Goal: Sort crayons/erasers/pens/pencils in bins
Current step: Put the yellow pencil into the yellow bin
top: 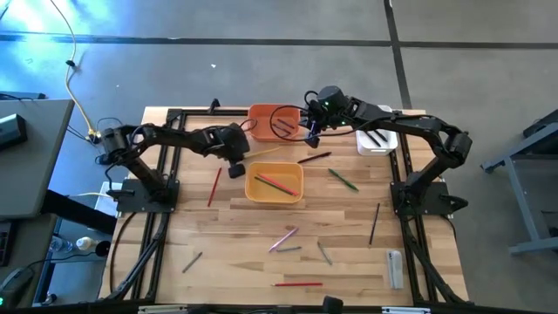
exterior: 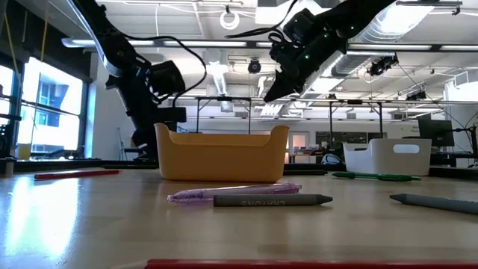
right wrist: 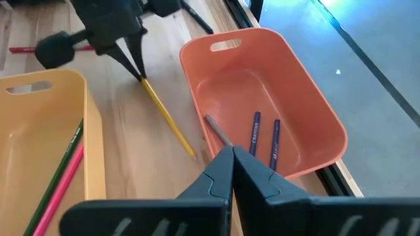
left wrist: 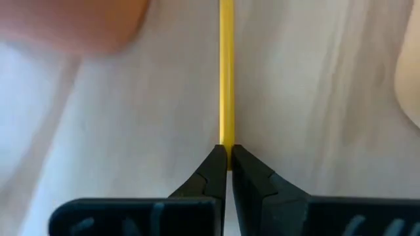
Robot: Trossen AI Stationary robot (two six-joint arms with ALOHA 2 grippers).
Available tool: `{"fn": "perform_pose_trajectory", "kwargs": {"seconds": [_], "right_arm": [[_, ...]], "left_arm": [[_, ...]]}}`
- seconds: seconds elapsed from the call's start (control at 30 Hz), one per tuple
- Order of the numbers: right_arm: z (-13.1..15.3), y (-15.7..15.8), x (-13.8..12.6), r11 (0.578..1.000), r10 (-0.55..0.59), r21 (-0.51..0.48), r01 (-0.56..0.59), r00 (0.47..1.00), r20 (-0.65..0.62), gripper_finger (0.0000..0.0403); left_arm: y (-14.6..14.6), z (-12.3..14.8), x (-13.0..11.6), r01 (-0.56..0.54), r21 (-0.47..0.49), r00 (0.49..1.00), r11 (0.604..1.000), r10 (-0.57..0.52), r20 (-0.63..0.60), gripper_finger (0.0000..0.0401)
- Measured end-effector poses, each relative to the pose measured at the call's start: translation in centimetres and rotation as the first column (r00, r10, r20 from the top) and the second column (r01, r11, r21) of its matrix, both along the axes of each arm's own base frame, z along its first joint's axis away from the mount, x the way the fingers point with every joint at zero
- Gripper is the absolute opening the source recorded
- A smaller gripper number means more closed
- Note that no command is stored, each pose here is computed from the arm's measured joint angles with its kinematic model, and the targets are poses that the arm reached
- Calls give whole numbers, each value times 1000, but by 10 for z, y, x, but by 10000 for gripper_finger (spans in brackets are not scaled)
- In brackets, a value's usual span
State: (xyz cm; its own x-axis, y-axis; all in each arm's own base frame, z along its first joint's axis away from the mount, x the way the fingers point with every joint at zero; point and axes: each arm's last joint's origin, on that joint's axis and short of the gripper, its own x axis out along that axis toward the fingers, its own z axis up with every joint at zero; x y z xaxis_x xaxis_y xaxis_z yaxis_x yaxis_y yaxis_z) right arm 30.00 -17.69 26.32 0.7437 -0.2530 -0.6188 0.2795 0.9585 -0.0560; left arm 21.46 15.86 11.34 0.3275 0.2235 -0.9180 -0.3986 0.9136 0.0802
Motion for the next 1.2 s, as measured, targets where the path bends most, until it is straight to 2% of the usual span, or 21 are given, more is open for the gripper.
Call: {"fn": "perform_pose_trajectory", "kwargs": {"seconds": [0.27,0.37,0.47,0.6,0.9,1.03,1.2], "right_arm": [[0,0,0,1000,11,-11,-11,1000,-8,0],[0,0,0,1000,19,-20,-19,1000,-12,0],[0,0,0,999,28,-25,-28,1000,-14,0],[0,0,0,999,40,-34,-40,999,-17,0],[-1,1,0,998,48,-34,-49,999,-19,0],[-1,1,0,998,49,-34,-50,999,-19,0],[-1,1,0,998,49,-34,-50,999,-19,0]], "left_arm": [[-32,23,-19,-82,-88,991,993,71,-115,1],[-43,34,-24,-85,-96,990,992,73,-117,1],[-53,33,-32,-87,-124,985,988,68,-156,1],[-57,35,-33,-99,-130,986,987,80,-144,5],[-57,36,-32,-65,-143,991,988,46,-128,72],[-55,37,-28,-65,-130,995,989,55,-81,104],[-49,29,-22,-71,-115,995,991,62,-79,116]]}}
